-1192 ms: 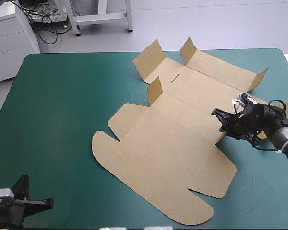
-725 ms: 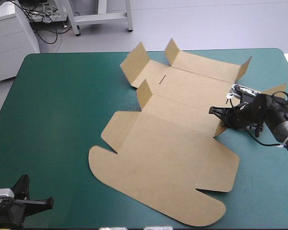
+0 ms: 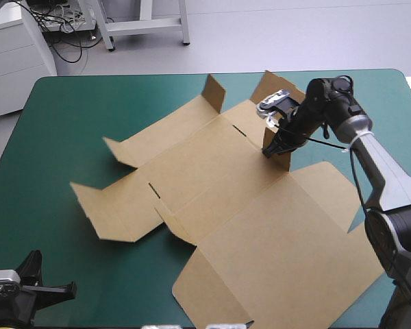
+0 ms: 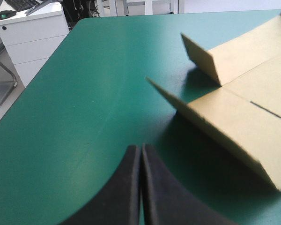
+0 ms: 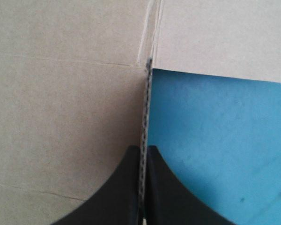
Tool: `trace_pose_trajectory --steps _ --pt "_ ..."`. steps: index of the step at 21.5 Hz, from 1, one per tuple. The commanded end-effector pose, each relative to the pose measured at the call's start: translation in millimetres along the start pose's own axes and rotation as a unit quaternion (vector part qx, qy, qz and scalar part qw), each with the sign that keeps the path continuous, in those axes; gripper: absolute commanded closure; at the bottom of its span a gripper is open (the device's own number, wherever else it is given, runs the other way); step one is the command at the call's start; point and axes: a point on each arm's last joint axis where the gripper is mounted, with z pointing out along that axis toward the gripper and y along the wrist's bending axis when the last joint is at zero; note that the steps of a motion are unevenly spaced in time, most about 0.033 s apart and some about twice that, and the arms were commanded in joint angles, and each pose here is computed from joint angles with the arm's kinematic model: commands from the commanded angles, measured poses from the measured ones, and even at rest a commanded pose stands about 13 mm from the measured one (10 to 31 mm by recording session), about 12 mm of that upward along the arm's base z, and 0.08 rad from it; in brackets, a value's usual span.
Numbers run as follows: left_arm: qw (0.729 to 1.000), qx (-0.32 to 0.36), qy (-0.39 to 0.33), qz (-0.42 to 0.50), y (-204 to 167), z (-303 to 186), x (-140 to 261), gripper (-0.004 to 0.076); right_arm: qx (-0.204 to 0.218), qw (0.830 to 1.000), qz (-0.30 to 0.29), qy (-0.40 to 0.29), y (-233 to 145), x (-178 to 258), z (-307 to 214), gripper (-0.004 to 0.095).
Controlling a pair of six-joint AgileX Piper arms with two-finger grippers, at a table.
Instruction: Fold the box
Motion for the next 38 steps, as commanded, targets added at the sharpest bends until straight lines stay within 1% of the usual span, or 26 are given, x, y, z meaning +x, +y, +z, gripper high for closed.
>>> trace_pose_trajectory --steps 1,3,4,6,8,13,14,15,16,17,19,22,24,25,26,27,28,29,30,31,32,33,35,36,37,38 --pt "0.999 0.006 -0.054 -0.004 -0.4 -6.5 -10.6 0.0756 0.02 0.992 -0.118 -0.049 27.5 -31.2 -30.9 0.0931" --pt "0.999 0.006 -0.054 -0.004 -0.4 -6.5 -10.6 0.0756 0.036 0.983 -0.173 -0.047 41.4 -44.5 -27.3 0.0931" --pt "0.999 0.006 -0.054 -0.004 -0.4 -6.5 -10.6 0.0756 0.046 0.976 -0.207 -0.042 50.5 -52.0 -23.6 0.0931" --pt "0.999 0.006 -0.054 -0.004 -0.4 -6.5 -10.6 0.0756 0.048 0.962 -0.266 -0.041 68.2 -63.5 -16.4 0.0931" --pt "0.999 0.006 -0.054 -0.004 -0.4 -6.5 -10.6 0.0756 0.047 0.953 -0.296 -0.049 79.5 -70.1 -11.5 0.0931" --pt "0.999 0.006 -0.054 -0.004 -0.4 -6.5 -10.6 0.0756 0.062 0.919 -0.384 -0.059 97.6 -79.7 -2.1 0.0932" --pt "0.999 0.006 -0.054 -0.004 -0.4 -6.5 -10.6 0.0756 0.065 0.91 -0.404 -0.063 100.9 -81.4 -2.0 0.0932" --pt "0.999 0.006 -0.054 -0.004 -0.4 -6.5 -10.6 0.0756 0.067 0.896 -0.434 -0.072 102.8 -84.0 -0.2 0.0931" --pt "0.999 0.006 -0.054 -0.004 -0.4 -6.5 -10.6 0.0756 0.068 0.886 -0.452 -0.073 103.2 -84.8 1.6 0.0931" --pt "0.999 0.006 -0.054 -0.004 -0.4 -6.5 -10.6 0.0756 0.064 0.866 -0.492 -0.065 103.1 -84.9 8.3 0.0931" --pt "0.999 0.006 -0.054 -0.004 -0.4 -6.5 -10.6 0.0756 0.055 0.853 -0.515 -0.064 104.1 -85.2 13.4 0.0932" --pt "0.999 0.006 -0.054 -0.004 -0.4 -6.5 -10.6 0.0756 0.048 0.852 -0.516 -0.067 106.1 -87.5 22.7 0.0931" --pt "0.999 0.006 -0.054 -0.004 -0.4 -6.5 -10.6 0.0756 0.049 0.863 -0.497 -0.077 107.3 -89.2 22.5 0.0919" --pt "0.999 0.006 -0.054 -0.004 -0.4 -6.5 -10.6 0.0756 0.053 0.872 -0.48 -0.075 106.1 -89.2 22.4 0.0895" --pt "0.999 0.006 -0.054 -0.003 -0.4 -6.5 -10.6 0.0756 0.053 0.873 -0.479 -0.073 106.0 -89.0 22.5 0.0864" --pt "0.999 0.006 -0.054 -0.003 -0.4 -6.5 -10.6 0.0756 0.051 0.874 -0.479 -0.073 106.2 -88.8 22.5 0.0767" --pt "0.999 0.006 -0.054 -0.003 -0.4 -6.5 -10.6 0.0756 0.051 0.874 -0.478 -0.073 106.2 -88.8 22.5 0.0715" --pt "0.999 0.006 -0.054 -0.003 -0.4 -6.5 -10.6 0.0756 0.052 0.876 -0.473 -0.075 106.1 -89.2 22.4 0.0566" --pt "0.999 0.006 -0.054 -0.003 -0.4 -6.5 -10.6 0.0756 0.055 0.881 -0.464 -0.078 105.9 -89.8 22.0 0.0489" --pt "0.999 0.006 -0.054 -0.003 -0.4 -6.5 -10.6 0.0756 0.065 0.893 -0.438 -0.082 104.1 -91.2 20.1 0.0357" --pt "0.999 0.006 -0.054 -0.003 -0.4 -6.5 -10.6 0.0756 0.08 0.898 -0.426 -0.073 101.0 -90.4 17.1 0.0304" --pt "0.999 0.006 -0.054 -0.003 -0.4 -6.5 -10.6 0.0756 0.088 0.905 -0.412 -0.062 98.7 -89.3 14.2 0.0297" --pt "0.999 0.006 -0.054 -0.004 -0.4 -6.5 -10.6 0.0756 0.109 0.929 -0.352 -0.044 93.7 -87.5 3.1 0.0368" --pt "0.999 0.006 -0.054 -0.004 -0.4 -6.5 -10.6 0.0756 0.123 0.939 -0.319 -0.043 91.3 -88.6 -5.0 0.0483" --pt "0.999 0.006 -0.054 -0.004 -0.4 -6.5 -10.6 0.0756 0.133 0.944 -0.299 -0.046 89.7 -89.7 -10.3 0.0587" --pt "0.999 0.006 -0.054 -0.003 -0.4 -6.5 -10.6 0.0756 0.148 0.949 -0.272 -0.054 87.8 -92.1 -20.5 0.075"
